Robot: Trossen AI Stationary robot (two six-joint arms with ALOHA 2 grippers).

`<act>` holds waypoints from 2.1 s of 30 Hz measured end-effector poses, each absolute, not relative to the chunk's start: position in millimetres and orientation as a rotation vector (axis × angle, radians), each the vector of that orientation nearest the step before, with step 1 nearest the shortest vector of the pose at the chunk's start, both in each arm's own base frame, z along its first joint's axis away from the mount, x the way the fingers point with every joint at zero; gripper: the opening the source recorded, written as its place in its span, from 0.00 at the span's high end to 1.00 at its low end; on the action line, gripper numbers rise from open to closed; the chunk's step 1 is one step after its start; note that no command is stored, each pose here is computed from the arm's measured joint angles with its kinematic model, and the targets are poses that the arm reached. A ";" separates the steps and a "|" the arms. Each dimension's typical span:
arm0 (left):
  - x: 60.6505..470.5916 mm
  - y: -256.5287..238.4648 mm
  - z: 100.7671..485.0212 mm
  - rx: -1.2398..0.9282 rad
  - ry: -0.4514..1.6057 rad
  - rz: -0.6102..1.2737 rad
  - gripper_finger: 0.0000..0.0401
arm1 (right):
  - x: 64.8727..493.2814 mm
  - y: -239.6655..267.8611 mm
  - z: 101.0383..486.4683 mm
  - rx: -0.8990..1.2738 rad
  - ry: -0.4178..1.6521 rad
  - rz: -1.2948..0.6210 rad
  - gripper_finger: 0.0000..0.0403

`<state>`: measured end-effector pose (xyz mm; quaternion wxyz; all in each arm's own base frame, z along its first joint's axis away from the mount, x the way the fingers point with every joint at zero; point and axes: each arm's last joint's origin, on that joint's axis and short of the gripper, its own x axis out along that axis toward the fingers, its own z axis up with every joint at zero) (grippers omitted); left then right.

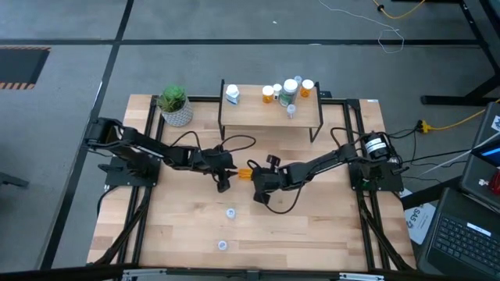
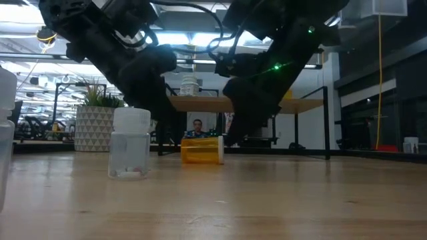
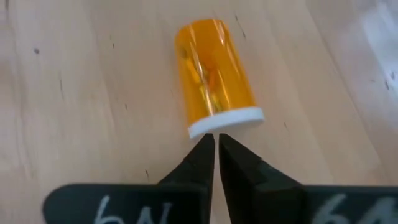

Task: Pick and place medicine bottles onto shelf by color
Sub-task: Put the orange pill bottle on the shelf

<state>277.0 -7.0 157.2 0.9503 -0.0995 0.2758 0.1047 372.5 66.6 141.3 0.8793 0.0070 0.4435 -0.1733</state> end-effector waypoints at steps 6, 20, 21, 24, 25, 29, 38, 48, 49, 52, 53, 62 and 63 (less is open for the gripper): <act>278.9 -2.3 150.6 -0.198 0.577 0.245 0.74 | 375.9 59.4 135.9 0.020 0.925 -0.378 0.98; 279.1 -1.3 144.0 -0.200 0.609 0.249 0.75 | 381.4 54.9 138.3 0.024 0.876 -0.372 0.99; 279.6 -1.6 144.1 -0.203 0.605 0.241 0.75 | 381.6 55.0 138.4 0.025 0.874 -0.372 0.99; 282.1 -2.6 137.9 -0.216 0.623 0.219 0.75 | 381.6 54.9 138.4 0.025 0.874 -0.372 0.98; 282.4 -3.6 137.3 -0.215 0.624 0.216 0.75 | 381.7 54.9 138.5 0.026 0.872 -0.372 0.98; 282.8 -7.6 132.0 -0.209 0.647 0.204 0.75 | 381.8 54.8 138.5 0.028 0.871 -0.374 0.98; 282.3 -12.8 131.3 -0.203 0.655 0.189 0.75 | 384.5 55.3 140.8 0.035 0.841 -0.369 0.98; 281.1 -13.0 133.0 -0.223 0.655 0.190 0.75 | 395.2 56.9 157.4 -0.024 0.822 -0.339 0.99; 281.1 -13.1 133.1 -0.223 0.654 0.190 0.75 | 395.4 56.9 157.8 -0.024 0.822 -0.340 0.99; 280.8 -13.3 132.5 -0.225 0.662 0.182 0.75 | 395.1 56.9 157.6 -0.026 0.825 -0.341 0.98; 280.6 -13.4 132.2 -0.227 0.666 0.179 0.75 | 395.1 56.9 157.6 -0.026 0.825 -0.342 0.98; 278.1 -16.8 129.3 -0.241 0.705 0.183 0.75 | 400.6 59.0 163.0 -0.007 0.765 -0.303 0.98; 278.0 -16.8 129.2 -0.241 0.705 0.183 0.75 | 400.7 59.0 163.1 -0.009 0.763 -0.303 0.98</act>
